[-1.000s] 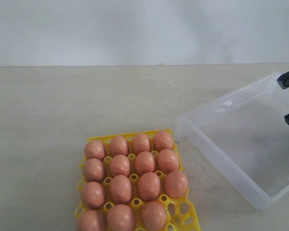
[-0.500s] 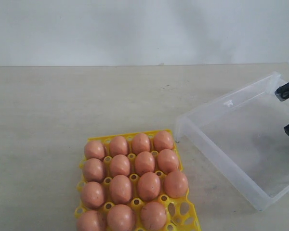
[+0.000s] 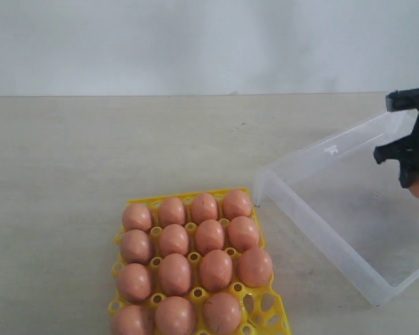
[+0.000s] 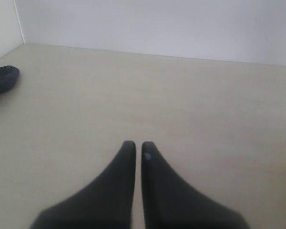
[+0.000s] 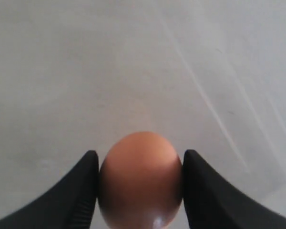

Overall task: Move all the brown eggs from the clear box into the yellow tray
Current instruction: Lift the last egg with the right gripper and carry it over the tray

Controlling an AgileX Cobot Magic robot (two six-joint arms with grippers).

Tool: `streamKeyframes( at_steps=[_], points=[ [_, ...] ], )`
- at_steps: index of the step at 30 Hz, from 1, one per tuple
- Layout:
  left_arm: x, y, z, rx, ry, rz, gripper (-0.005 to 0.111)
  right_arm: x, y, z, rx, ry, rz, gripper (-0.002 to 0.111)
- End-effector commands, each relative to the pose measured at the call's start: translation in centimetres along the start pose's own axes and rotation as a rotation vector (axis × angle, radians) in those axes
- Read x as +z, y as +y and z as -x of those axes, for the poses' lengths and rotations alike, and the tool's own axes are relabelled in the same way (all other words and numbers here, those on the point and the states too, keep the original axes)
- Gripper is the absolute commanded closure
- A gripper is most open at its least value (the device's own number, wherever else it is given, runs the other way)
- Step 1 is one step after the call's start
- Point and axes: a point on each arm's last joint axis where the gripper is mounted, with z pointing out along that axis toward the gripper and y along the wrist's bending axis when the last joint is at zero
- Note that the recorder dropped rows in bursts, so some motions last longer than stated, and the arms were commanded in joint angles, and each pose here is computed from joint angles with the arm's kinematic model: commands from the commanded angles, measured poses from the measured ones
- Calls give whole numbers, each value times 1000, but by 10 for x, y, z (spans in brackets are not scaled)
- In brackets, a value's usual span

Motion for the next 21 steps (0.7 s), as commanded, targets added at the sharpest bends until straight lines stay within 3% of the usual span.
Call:
streamKeyframes(
  at_steps=[1, 8, 16, 21],
  points=[
    [0, 0, -1, 5, -2, -3, 103, -32, 19, 7, 30, -136, 243, 108],
    [0, 0, -1, 5, -2, -3, 103, -72, 33, 21, 45, -382, 451, 108],
    [0, 0, -1, 5, -2, -3, 103, -184, 36, 36, 13, -1087, 660, 108],
    [0, 0, -1, 5, -2, -3, 103, -243, 38, 23, -106, -1302, 725, 108]
  ],
)
